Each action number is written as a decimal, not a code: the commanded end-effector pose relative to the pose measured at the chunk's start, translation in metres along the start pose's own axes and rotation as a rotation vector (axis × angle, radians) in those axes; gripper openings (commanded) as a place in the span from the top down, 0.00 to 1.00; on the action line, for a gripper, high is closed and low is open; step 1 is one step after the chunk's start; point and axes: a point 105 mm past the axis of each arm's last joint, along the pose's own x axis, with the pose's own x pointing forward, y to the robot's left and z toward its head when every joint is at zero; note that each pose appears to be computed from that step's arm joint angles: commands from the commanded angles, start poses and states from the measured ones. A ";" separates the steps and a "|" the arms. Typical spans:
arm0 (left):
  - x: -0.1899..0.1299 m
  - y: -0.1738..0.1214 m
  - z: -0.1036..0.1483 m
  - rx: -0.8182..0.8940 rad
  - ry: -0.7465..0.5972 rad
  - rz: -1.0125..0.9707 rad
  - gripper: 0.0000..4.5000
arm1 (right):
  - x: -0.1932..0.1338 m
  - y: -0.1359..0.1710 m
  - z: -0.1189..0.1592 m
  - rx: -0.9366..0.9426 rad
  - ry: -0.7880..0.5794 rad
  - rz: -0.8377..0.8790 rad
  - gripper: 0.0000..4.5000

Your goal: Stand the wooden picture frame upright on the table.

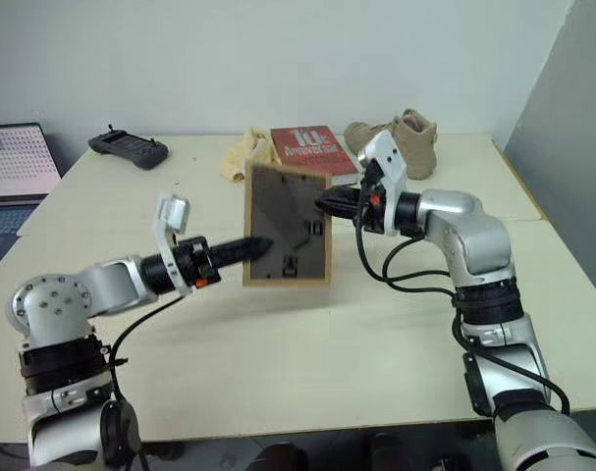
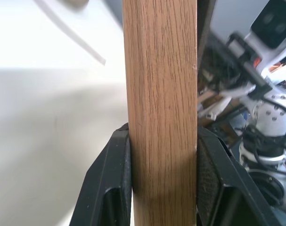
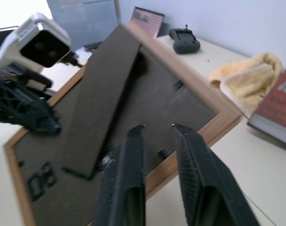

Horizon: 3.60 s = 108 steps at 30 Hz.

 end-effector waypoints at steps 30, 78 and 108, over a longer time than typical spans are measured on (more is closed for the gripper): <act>-0.016 0.011 -0.012 -0.215 0.013 -0.013 0.71 | -0.035 0.002 -0.008 -0.355 -0.031 -0.009 0.12; -0.045 -0.004 0.001 0.170 -0.143 0.382 0.00 | 0.030 -0.008 -0.044 -0.424 -0.199 -0.006 0.70; -0.045 0.018 -0.058 0.681 -0.017 0.481 0.00 | 0.029 -0.015 -0.156 0.186 0.115 -0.036 0.01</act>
